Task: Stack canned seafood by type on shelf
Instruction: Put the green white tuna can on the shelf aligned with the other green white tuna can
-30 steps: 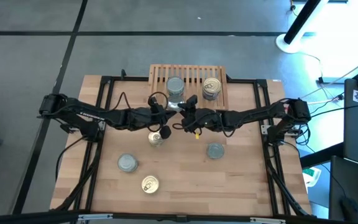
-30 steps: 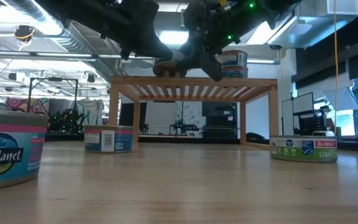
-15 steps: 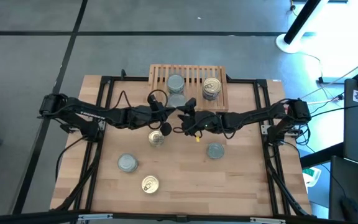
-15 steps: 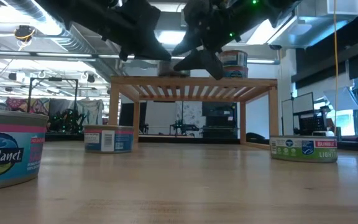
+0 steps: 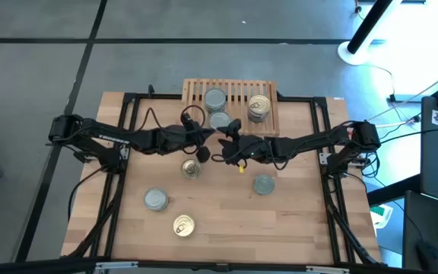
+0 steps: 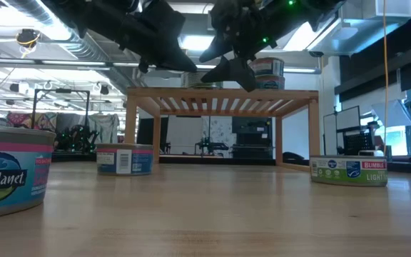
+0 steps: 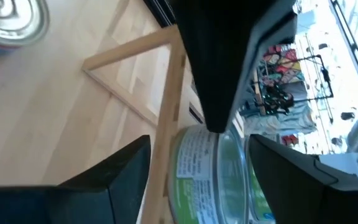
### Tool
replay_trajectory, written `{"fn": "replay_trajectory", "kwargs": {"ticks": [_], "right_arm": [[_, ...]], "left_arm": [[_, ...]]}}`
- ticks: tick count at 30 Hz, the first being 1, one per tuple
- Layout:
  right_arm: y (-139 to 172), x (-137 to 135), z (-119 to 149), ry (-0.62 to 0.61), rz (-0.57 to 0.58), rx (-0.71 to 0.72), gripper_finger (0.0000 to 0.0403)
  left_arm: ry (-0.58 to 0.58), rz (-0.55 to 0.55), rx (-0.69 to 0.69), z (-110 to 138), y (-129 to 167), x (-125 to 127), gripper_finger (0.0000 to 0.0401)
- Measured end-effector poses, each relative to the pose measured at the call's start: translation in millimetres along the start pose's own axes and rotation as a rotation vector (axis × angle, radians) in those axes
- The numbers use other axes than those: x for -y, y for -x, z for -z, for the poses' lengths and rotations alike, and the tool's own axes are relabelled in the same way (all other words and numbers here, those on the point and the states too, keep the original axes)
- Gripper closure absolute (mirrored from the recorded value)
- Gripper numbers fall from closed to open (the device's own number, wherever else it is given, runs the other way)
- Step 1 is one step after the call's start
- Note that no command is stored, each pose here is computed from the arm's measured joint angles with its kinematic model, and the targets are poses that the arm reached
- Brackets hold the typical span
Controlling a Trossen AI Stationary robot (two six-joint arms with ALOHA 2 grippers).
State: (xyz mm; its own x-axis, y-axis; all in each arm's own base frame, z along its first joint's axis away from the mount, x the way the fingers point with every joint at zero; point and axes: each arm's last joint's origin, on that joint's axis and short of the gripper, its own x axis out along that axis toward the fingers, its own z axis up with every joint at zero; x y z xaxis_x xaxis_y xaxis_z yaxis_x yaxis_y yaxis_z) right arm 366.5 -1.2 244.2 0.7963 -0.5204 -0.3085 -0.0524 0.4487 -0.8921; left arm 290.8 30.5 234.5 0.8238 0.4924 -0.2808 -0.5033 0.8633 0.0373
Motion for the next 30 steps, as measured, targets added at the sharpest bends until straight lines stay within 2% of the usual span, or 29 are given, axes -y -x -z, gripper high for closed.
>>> {"fn": "replay_trajectory", "kwargs": {"ticks": [11, 26, 30], "right_arm": [[-1, 4, 3, 0.026, 0.062, -0.077, 0.0133], [-22, 21, 33, 0.006, 0.025, -0.062, 0.0133], [-22, 21, 34, 0.005, 0.019, -0.051, 0.0133]], "left_arm": [[-0.002, 0.039, -0.002, 0, 2, 5, 0.0397], [-0.036, 0.154, 0.002, 4, 18, 35, 0.0397], [-0.046, 0.185, 0.004, 5, 23, 43, 0.0397]]}}
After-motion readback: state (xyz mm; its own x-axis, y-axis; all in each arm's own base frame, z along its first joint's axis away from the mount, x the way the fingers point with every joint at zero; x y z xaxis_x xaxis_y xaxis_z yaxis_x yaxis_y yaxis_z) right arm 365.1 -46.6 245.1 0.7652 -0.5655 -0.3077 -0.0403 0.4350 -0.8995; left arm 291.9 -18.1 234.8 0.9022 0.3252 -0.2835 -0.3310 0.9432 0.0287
